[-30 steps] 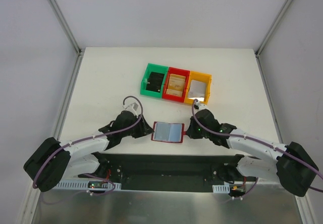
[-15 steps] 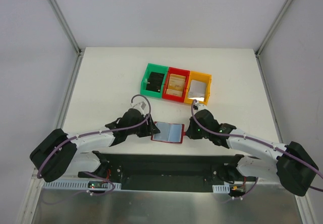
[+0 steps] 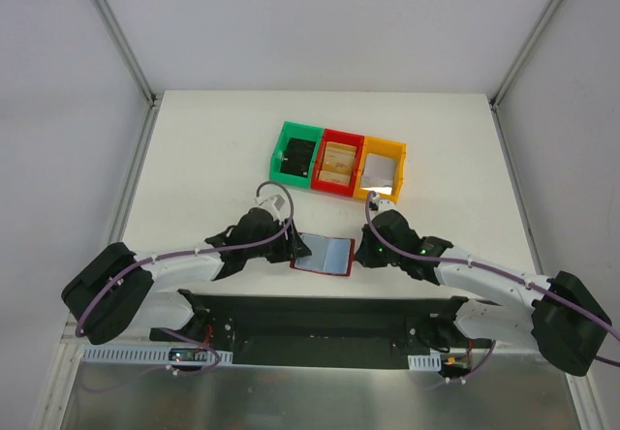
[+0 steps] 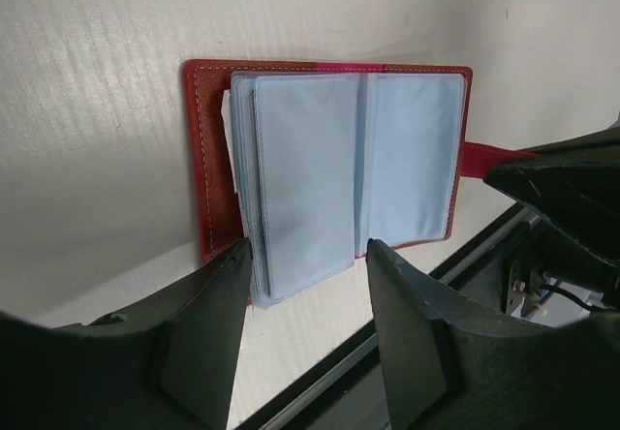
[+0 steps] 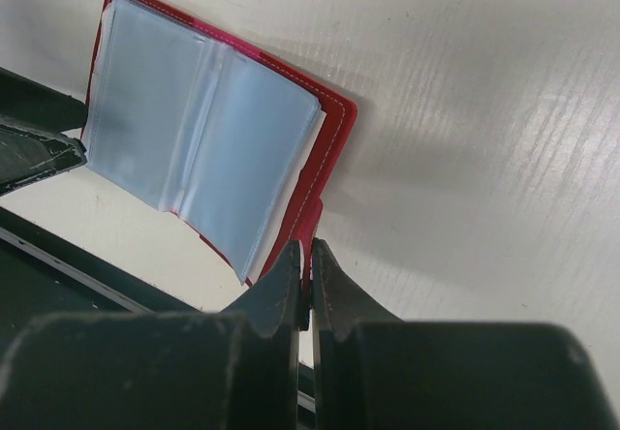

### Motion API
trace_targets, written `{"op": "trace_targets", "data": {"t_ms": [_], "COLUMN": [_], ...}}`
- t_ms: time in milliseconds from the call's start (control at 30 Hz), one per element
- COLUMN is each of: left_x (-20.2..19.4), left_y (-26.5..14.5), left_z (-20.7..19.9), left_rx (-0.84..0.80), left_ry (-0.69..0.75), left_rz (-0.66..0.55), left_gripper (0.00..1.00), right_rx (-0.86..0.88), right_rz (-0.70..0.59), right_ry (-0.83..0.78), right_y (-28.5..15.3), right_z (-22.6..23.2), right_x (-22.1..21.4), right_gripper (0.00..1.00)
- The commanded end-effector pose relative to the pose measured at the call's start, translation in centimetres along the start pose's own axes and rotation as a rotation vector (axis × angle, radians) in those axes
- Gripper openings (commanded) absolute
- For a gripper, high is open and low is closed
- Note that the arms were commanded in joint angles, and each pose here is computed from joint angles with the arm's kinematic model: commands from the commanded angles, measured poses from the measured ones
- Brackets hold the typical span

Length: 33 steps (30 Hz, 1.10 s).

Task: Take the credit cards out of the card holder
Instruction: Remove the credit card from the card holder.

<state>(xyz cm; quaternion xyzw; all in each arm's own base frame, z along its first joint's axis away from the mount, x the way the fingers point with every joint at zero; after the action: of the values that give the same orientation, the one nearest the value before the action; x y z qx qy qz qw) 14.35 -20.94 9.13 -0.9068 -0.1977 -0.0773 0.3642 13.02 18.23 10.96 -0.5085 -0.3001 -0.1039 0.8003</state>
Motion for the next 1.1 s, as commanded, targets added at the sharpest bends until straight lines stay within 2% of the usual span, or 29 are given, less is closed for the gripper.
{"op": "trace_targets", "data": {"t_ms": [0,67,200,367,600,1067], "left_x": [0.5,0.5,1.0,1.4,1.0,0.3], "left_y": [-0.3,-0.4,-1.5,-2.5,-1.3,0.4], "left_z": [-2.0,-1.7,-0.4,0.1,-1.8,-2.1], "left_rx": [-0.093,-0.074,0.035,0.076,-0.048,-0.054], "left_ry": [0.046,0.041,0.018,0.017,0.062,0.095], "left_rz": [-0.016,-0.026,-0.118,-0.190,-0.086,-0.004], "left_gripper": [0.50,0.50,0.50,0.53,0.52,0.52], "right_rx": [0.032,0.037,0.037,0.038,0.036,0.034], "right_rz": [-0.034,-0.039,-0.033,-0.031,-0.029,-0.021], "right_ry": [-0.013,-0.015,-0.016,-0.022,-0.026,-0.031], "right_y": [-0.6,-0.7,-0.7,-0.7,-0.5,-0.3], "right_z": [0.9,1.0,1.0,1.1,1.2,1.2], "right_x": [1.2,1.3,1.2,1.2,1.4,1.3], "right_gripper": [0.00,0.00,0.00,0.00,0.00,0.00]}}
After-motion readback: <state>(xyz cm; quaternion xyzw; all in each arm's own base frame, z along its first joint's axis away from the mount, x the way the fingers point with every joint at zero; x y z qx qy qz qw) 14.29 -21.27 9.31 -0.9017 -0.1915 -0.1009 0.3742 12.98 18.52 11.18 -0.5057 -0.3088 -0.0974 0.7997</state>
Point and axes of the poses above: each gripper's point midway between its finger pads, its own y axis out along the fingers, its own z axis along the line the jaws close on, x = y × z, the point moved 8 cm from there along -y, back along the fingers, and after that the axes turned 8 degrees about -y, right-handed, at the moved point
